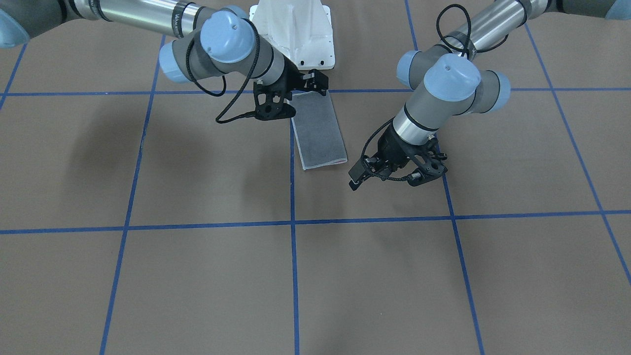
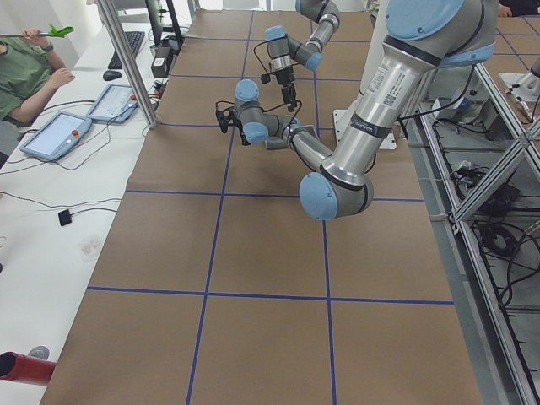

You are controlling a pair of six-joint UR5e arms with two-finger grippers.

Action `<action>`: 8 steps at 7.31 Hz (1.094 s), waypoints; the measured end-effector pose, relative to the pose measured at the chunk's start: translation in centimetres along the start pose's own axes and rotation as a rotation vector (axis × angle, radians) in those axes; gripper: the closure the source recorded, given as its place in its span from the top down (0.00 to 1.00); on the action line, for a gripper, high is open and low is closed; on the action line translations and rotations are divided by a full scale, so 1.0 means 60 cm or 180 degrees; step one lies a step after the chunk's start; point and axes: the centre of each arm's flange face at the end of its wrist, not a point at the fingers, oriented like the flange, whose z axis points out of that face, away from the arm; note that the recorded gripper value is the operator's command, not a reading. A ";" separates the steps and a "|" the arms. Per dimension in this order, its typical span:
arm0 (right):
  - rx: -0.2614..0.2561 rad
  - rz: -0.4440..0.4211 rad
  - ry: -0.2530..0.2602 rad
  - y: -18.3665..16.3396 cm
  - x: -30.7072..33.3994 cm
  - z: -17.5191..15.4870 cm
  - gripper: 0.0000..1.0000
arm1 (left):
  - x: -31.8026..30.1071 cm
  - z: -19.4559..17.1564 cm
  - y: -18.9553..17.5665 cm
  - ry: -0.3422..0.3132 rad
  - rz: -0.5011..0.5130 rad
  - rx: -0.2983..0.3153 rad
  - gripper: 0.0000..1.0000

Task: Fold towel twice with both arms
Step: 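Grasp the folded towel's end with the right gripper and drag it toward the robot, then move the left gripper to the folded towel's end while the right arm withdraws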

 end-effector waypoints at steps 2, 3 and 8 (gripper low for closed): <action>0.0259 0.0148 0.0041 -0.090 0.083 -0.090 1.00 | 0.002 -0.007 0.022 0.0013 -0.0053 -0.0183 1.00; 0.0407 0.0169 0.0055 -0.127 0.117 -0.132 1.00 | 0.002 -0.004 0.047 0.0020 -0.0123 -0.0257 1.00; 0.0816 -0.0147 0.0195 -0.233 0.216 -0.251 1.00 | -0.006 0.083 0.283 -0.0006 -0.0240 -0.0407 1.00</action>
